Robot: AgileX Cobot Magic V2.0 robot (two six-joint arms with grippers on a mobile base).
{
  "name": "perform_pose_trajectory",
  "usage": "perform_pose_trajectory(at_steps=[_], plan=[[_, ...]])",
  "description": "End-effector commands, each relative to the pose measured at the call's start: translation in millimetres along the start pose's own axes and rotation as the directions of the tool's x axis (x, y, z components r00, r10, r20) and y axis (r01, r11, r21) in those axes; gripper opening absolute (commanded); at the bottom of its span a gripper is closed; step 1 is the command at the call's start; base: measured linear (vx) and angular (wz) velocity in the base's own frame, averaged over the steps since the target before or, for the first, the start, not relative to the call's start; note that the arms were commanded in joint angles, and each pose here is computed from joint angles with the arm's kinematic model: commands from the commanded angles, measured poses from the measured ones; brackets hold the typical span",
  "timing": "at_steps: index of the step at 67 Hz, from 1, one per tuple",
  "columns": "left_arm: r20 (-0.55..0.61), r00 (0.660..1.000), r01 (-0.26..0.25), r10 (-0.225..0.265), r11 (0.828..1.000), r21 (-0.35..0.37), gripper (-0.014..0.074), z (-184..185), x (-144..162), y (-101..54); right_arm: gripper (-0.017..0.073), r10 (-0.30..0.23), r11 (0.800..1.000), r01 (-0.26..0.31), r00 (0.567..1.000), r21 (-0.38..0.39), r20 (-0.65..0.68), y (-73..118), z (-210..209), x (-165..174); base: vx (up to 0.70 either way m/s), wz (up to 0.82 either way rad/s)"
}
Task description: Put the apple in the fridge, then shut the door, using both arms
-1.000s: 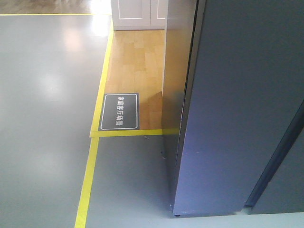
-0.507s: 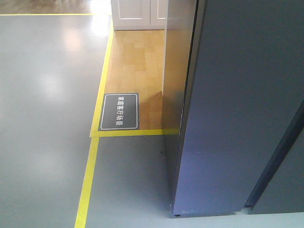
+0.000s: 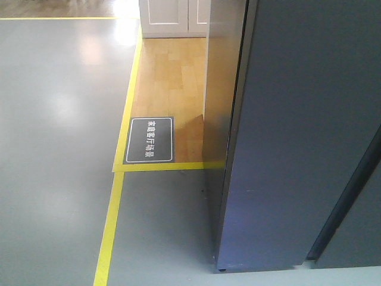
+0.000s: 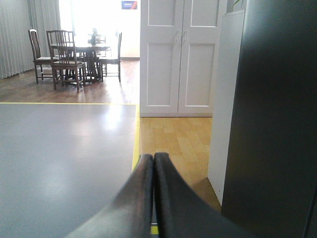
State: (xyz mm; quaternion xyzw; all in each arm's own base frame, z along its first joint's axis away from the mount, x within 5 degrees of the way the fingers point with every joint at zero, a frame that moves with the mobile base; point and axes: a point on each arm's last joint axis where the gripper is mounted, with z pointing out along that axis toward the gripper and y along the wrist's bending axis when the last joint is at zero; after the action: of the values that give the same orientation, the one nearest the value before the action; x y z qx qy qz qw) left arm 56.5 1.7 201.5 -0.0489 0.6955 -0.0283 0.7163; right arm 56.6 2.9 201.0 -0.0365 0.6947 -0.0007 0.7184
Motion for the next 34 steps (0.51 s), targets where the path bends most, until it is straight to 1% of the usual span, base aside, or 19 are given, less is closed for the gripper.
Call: perform_pose_trajectory(at_steps=[1, 25, 34], plan=[[0.111, 0.994, 0.012, -0.013, 1.000, 0.011, -0.0006, -2.4, -13.8, -1.3, -0.0003, -0.011, 1.000, 0.010, 0.996, 0.010, 0.086, -0.7, -1.4, -8.1, 0.00, 0.00], [0.111, 0.994, 0.012, -0.013, 1.000, 0.011, -0.0006, -2.4, -13.8, -1.3, -0.0003, -0.011, 1.000, 0.010, 0.996, 0.010, 0.086, -0.7, -1.4, -8.0, 0.00, 0.00], [0.111, 0.994, 0.012, -0.013, 1.000, 0.011, -0.0006, -2.4, -13.8, -1.3, -0.0003, 0.007, 1.000, -0.008, 0.996, 0.007, 0.084, -0.7, -1.4, -7.8, 0.00, 0.00]])
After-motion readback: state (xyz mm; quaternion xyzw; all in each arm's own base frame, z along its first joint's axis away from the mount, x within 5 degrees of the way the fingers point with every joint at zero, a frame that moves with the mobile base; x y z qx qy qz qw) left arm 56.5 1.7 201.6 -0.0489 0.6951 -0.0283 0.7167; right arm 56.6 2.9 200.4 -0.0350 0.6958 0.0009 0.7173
